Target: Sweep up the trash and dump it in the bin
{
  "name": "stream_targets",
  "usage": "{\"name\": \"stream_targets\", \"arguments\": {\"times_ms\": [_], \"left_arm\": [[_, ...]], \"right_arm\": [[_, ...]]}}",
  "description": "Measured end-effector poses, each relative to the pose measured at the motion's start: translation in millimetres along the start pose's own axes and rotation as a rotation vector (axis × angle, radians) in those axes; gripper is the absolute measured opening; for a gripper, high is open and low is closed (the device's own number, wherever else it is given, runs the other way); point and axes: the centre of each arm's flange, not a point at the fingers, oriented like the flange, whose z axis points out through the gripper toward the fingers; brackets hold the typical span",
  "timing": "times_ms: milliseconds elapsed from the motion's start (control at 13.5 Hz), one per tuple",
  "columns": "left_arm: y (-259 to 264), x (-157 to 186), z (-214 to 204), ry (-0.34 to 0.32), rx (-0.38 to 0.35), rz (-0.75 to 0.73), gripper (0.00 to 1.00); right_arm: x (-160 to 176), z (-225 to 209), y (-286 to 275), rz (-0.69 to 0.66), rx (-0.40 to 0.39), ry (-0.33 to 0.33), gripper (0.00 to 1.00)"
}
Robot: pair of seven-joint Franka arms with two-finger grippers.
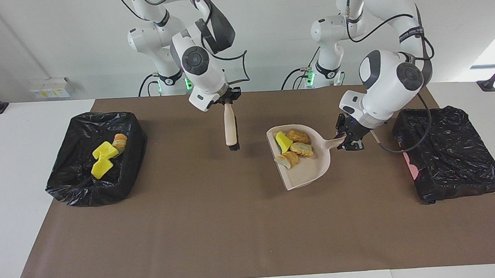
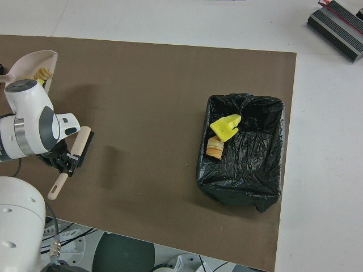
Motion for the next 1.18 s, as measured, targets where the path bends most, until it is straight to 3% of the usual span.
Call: {"name": "stream_targets", "arguments": {"times_ms": [443, 739, 1035, 1182], "left_arm": [[-18.8, -77.0, -23.2, -0.066, 0.002, 0.047, 0.31], [-18.4, -105.7, -42.2, -0.141, 0.003, 0.085, 0.31], [-14.0, -174.8, -55.0, -0.152, 0.009, 0.086, 0.31], [-10.3, -200.4, -60.5, -0.153, 0.014, 0.067, 0.31]], "right_arm": [[-33.7, 54.2, -38.9, 0.039, -0.034, 0.039, 0.26], [-52.9, 102.0, -61.9, 0.037, -0.015, 0.122, 0.26], [-55.3, 131.9, -73.0, 0.016, -0.021, 0.141, 0.26], [-53.6, 129.7, -73.6, 0.018, -0.016, 0.144, 0.45]]}}
